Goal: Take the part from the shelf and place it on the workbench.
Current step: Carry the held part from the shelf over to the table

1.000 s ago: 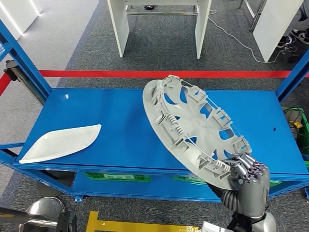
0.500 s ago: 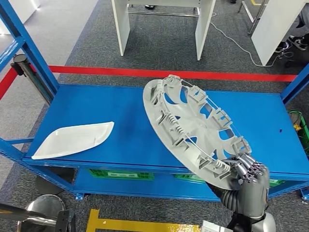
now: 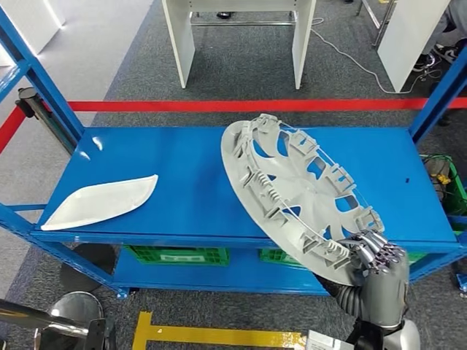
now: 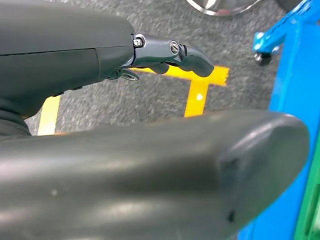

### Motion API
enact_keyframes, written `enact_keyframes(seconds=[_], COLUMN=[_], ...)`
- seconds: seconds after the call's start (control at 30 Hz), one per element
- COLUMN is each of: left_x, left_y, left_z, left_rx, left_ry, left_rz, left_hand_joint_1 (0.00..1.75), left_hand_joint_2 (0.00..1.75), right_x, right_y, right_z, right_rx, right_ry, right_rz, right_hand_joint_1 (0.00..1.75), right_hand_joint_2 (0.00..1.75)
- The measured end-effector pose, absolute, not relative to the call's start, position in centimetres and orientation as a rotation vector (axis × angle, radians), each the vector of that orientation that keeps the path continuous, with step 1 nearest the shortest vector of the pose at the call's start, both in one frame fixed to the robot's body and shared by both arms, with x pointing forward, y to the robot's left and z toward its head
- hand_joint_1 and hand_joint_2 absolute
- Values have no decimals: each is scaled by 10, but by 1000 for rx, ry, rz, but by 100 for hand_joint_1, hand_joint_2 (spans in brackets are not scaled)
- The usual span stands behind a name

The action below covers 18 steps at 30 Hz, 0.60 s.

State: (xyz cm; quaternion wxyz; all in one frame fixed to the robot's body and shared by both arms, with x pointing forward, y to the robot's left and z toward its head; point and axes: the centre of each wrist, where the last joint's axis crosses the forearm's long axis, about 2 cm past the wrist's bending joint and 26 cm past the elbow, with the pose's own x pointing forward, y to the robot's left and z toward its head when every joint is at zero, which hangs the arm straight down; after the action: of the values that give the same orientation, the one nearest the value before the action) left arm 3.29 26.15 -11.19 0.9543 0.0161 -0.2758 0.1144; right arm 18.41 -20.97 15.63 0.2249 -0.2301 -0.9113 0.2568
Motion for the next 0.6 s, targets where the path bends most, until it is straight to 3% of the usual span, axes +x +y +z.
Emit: enact_keyframes(seconds=[0.6], left_x=[37], left_y=[261], left_z=[-111], left_rx=[39], left_ry=[-561], left_rz=[234], left_hand_joint_1=[0], left_hand_joint_2=[0], right_x=[184], right_y=[-211], right_z=[156], right_rx=[-629], right_ry=[-2502], right_rz=[719], right_hand_joint_1=[175], right_hand_joint_2=[175])
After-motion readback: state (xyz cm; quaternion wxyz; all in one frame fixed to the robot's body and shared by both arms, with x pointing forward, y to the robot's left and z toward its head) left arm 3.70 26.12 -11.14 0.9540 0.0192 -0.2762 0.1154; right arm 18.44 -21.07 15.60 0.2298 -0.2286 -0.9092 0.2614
